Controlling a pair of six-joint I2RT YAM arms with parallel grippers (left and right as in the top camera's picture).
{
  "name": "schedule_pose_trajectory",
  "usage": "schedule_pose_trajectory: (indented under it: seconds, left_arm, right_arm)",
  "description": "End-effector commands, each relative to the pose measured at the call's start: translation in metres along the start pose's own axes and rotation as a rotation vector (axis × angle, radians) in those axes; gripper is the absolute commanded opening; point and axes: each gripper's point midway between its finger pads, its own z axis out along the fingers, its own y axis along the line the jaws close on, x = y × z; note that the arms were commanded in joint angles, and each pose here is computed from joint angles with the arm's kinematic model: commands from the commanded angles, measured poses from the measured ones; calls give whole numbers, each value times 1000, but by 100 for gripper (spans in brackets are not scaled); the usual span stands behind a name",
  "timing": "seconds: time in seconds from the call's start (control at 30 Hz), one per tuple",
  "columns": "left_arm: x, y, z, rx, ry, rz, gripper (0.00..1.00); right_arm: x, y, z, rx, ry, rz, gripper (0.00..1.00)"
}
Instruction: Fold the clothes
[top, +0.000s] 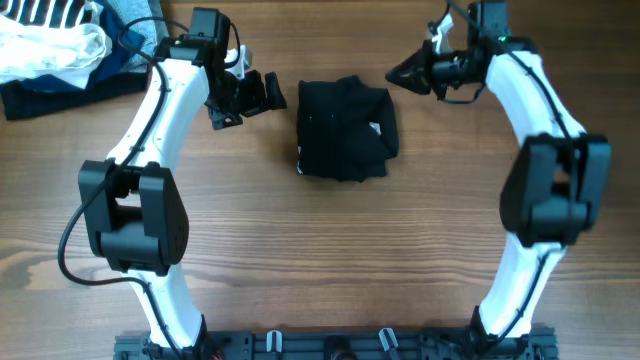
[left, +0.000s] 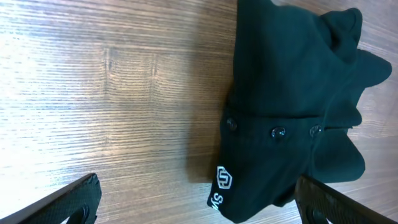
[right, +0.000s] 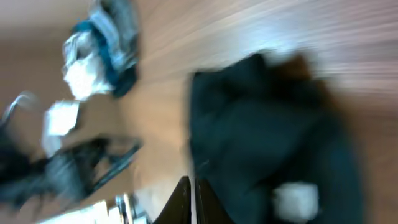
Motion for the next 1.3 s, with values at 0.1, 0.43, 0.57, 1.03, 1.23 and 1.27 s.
schedule_pose_trajectory:
  seconds: [0.1,0.43,0.57,1.03,1.23,1.27]
  left_arm:
    - [-1,1,3,-6,3,-5,100]
    - [-1,1,3,-6,2,-4,100]
    - [-1,1,3,-6,2,-4,100]
    - [0,1,3,-7,4,-5,100]
    - [-2,1,3,-4,-2,-2,100]
    - [-3,0,3,-3,-6,-1,100]
  right_arm:
    - [63,48,11,-53,174,-200,5]
    - [112,-2,67,75,303,-126,12]
    - [112,-31,79,90,309,-74,15]
    - [136,-140,52,366,427,217,4]
    - [119,-140,24,368,361,243,4]
    - [115,-138,17,373,342,239,4]
